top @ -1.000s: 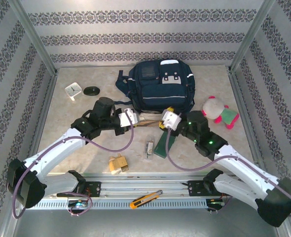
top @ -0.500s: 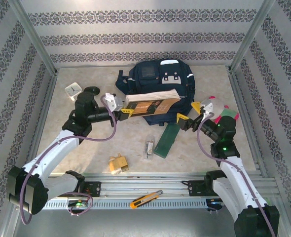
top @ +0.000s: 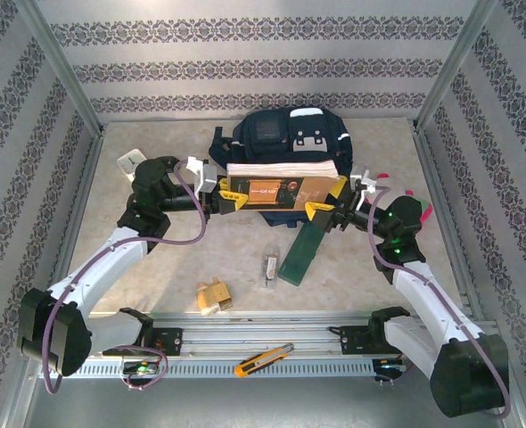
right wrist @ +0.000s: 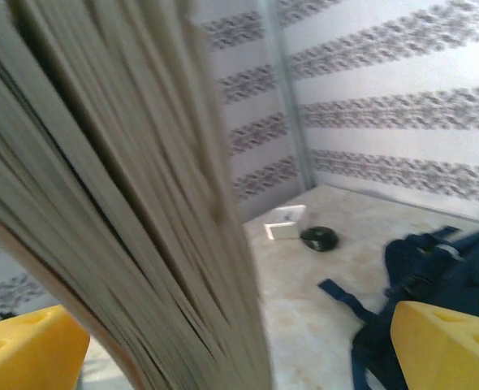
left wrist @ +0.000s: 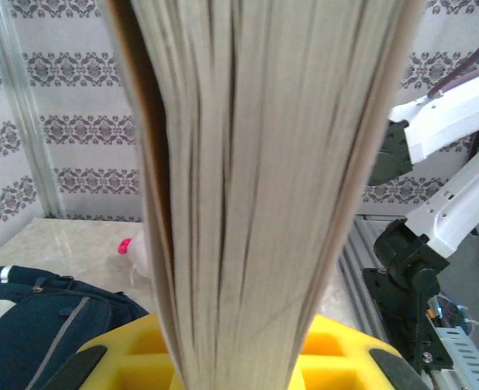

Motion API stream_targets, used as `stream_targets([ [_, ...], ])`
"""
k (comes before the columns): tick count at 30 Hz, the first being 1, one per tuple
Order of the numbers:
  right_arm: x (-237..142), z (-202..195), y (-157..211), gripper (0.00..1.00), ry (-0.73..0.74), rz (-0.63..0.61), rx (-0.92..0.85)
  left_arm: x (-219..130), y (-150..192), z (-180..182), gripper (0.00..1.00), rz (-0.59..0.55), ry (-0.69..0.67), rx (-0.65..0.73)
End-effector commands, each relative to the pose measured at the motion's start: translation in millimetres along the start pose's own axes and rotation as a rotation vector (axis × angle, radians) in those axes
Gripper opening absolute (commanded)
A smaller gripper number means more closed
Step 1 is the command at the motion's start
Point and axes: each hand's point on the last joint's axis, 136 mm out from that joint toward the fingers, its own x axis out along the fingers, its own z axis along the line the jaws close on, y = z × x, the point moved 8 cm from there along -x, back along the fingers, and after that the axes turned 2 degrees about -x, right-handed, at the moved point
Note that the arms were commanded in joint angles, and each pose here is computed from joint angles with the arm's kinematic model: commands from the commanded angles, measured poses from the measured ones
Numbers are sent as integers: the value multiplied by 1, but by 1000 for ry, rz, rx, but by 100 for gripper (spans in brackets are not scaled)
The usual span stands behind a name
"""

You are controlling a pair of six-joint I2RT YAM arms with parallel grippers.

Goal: Pack the student bag

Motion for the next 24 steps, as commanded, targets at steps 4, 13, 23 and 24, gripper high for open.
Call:
stream_targets([
  [4,8,31,-18,76,-272,34,-80,-3,-23,2,1,-33,-7,105],
  [13,5,37,-25,33,-261,0,-100,-2,-7,10,7,40,-59,81],
  [23,3,22,-24,0,-180,-7,9,-6,7,25,38,142,-246,54],
  [24,0,12,-21,0,-113,-23,77,-8,9,31,50,157,-314,51],
])
